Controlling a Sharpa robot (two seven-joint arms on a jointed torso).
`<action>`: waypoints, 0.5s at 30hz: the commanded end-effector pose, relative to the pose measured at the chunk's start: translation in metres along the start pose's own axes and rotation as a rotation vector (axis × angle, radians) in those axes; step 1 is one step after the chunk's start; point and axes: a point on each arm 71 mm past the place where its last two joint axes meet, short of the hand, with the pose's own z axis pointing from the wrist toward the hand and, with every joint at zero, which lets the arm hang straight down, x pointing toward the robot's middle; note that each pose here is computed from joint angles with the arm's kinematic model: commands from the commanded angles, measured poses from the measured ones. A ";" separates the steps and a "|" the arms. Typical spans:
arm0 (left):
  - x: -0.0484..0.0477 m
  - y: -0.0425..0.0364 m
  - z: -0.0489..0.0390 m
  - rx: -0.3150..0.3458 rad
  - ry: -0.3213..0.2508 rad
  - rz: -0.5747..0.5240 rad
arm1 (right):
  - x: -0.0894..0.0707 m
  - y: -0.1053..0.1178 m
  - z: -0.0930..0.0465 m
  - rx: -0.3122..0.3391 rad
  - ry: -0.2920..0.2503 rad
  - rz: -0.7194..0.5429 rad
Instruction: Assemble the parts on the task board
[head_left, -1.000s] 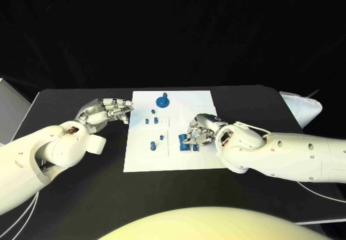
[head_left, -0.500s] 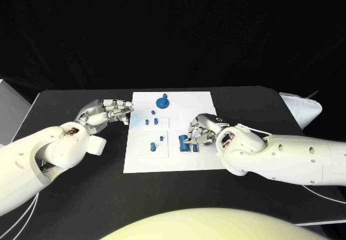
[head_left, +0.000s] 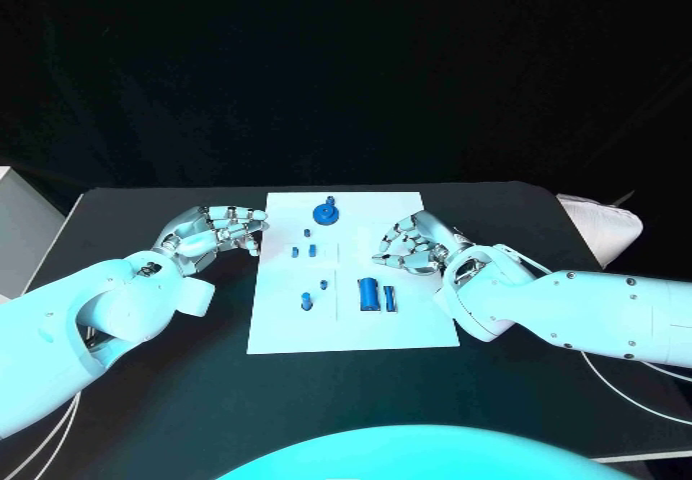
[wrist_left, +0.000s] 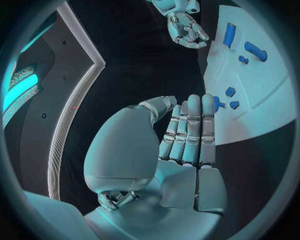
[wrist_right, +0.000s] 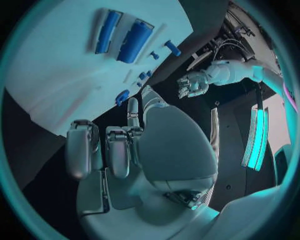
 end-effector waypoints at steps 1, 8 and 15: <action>0.0012 0.0004 0.0033 0.031 -0.011 -0.015 | -0.007 -0.003 0.008 -0.024 -0.031 0.224; -0.0085 0.0053 0.0127 0.070 -0.105 -0.035 | -0.020 -0.015 0.037 -0.038 -0.071 0.377; -0.0183 0.0100 0.0217 0.099 -0.193 -0.062 | -0.025 -0.029 0.069 -0.027 -0.099 0.488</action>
